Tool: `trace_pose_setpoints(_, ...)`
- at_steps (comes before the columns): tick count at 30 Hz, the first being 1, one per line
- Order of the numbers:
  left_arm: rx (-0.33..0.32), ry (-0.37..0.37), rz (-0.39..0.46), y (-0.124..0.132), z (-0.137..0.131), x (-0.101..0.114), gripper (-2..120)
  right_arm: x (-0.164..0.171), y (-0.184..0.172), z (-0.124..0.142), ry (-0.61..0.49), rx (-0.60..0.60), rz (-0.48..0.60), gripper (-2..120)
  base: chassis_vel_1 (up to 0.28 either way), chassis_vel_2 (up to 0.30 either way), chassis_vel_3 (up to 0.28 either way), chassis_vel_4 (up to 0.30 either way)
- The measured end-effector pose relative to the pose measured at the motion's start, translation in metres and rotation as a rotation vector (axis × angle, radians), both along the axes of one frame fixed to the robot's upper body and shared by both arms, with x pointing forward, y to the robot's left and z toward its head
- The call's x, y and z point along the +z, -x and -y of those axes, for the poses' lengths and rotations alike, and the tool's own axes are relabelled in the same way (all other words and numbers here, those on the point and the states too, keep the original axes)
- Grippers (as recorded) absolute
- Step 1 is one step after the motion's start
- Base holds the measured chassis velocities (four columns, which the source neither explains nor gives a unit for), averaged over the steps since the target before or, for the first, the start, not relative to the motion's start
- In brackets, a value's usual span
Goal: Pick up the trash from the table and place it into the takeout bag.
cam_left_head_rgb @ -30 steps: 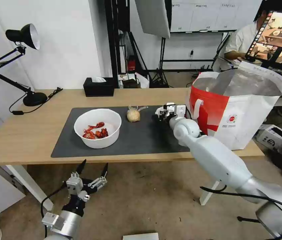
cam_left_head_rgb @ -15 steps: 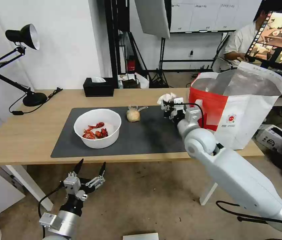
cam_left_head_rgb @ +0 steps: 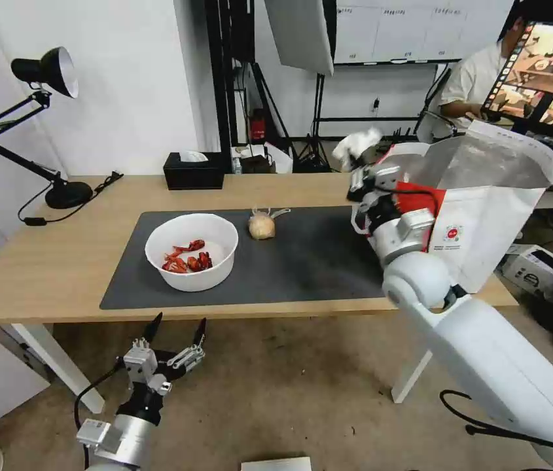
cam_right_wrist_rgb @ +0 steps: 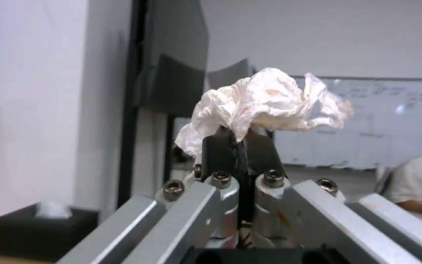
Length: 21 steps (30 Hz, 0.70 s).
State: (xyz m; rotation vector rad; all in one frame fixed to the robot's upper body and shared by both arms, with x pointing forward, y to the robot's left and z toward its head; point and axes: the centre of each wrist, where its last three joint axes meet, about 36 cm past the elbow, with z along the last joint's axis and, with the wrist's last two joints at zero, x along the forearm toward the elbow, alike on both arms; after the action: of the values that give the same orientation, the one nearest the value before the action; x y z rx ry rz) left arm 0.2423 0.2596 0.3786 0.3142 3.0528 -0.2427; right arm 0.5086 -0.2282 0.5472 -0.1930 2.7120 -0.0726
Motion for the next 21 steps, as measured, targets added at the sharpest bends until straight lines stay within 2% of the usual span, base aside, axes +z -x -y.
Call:
trace_pose_setpoints(2, 0.000, 0.000, -0.001, 0.000, 0.000, 0.000, 100, 0.004, -0.001, 0.005, -0.001, -0.029, 0.022, 0, 0.000, 0.000, 0.000, 0.000)
trace_pose_setpoints(4, -0.001, 0.001, 0.000, 0.000, 0.000, 0.000, 100, 0.014, -0.004, 0.017, 0.002, -0.112, 0.056, 0, 0.000, 0.000, 0.000, 0.000)
trace_pose_setpoints(6, -0.002, 0.001, 0.001, -0.001, 0.000, 0.000, 100, 0.021, -0.002, 0.021, -0.005, -0.149, 0.046, 0, 0.000, 0.000, 0.000, 0.000)
trace_pose_setpoints(9, -0.006, -0.003, 0.002, -0.001, -0.001, 0.001, 100, 0.032, 0.003, 0.026, -0.018, -0.201, 0.003, 0, 0.000, 0.000, 0.000, 0.000)
trace_pose_setpoints(12, -0.011, -0.007, 0.004, -0.001, -0.002, 0.003, 100, 0.045, 0.013, 0.031, -0.035, -0.257, -0.119, 0, 0.000, 0.000, 0.000, 0.000)
trace_pose_setpoints(15, -0.012, -0.006, 0.003, -0.001, -0.002, 0.003, 100, 0.048, 0.016, 0.031, -0.061, -0.269, -0.170, 0, 0.000, 0.000, 0.000, 0.000)
trace_pose_setpoints(18, -0.019, 0.003, 0.001, 0.001, 0.001, 0.003, 100, 0.062, 0.017, 0.034, -0.137, -0.297, -0.280, 14, 0.000, 0.000, 0.000, 0.000)
trace_pose_setpoints(19, -0.019, 0.003, 0.001, 0.001, 0.001, 0.003, 100, 0.062, 0.017, 0.034, -0.137, -0.297, -0.280, 14, 0.000, 0.000, 0.000, 0.000)
trace_pose_setpoints(21, -0.021, 0.006, 0.002, 0.001, 0.002, 0.004, 100, 0.069, 0.016, 0.038, -0.155, -0.303, -0.321, 24, 0.000, 0.000, 0.000, 0.000)
